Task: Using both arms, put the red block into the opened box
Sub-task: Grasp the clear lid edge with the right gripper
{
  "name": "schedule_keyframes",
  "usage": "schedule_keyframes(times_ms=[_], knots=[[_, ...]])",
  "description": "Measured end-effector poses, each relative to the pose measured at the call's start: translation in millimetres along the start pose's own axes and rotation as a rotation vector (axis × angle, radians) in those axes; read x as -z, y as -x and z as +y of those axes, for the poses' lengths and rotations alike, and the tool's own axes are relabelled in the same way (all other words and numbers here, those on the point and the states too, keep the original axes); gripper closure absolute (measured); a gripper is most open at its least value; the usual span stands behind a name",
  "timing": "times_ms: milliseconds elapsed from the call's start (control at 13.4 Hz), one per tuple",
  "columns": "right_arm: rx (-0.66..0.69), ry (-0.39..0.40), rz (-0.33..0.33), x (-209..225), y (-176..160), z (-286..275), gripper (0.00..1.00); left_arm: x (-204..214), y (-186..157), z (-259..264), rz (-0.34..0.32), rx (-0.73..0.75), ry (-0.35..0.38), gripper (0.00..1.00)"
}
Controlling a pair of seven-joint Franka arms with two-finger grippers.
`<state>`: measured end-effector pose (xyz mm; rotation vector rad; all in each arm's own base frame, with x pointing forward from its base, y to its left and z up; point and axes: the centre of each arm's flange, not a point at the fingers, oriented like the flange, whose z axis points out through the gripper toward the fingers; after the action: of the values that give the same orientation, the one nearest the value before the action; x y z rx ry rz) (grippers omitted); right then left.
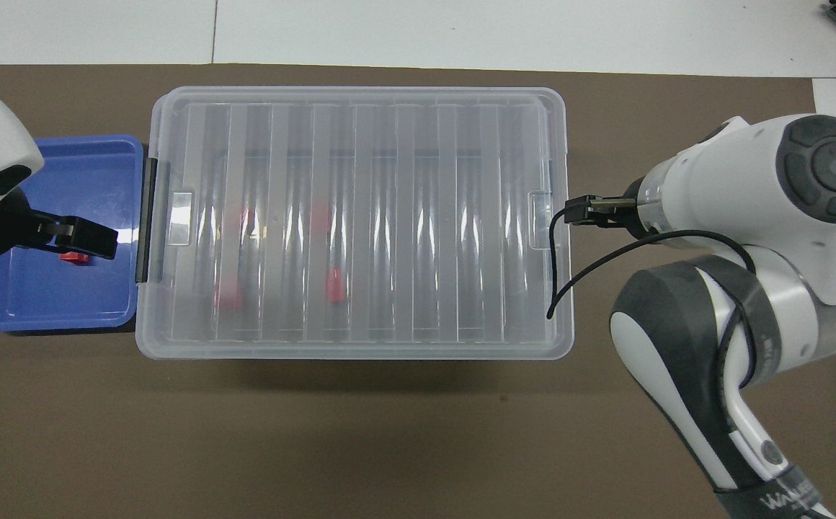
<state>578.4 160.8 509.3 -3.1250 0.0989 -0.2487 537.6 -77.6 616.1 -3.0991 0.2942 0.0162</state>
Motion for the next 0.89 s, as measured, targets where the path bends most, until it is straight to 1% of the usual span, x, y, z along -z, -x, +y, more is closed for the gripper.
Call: schedule_keyframes(times_ms=[298,894], knots=[[0.009,0.004,-0.018,-16,3,-6,0.05,0,0,0,0.0,0.0,0.0,0.0],[0.028,0.024,-0.068,-36,26,-9,0.05,0,0,0,0.0,0.0,0.0,0.0]])
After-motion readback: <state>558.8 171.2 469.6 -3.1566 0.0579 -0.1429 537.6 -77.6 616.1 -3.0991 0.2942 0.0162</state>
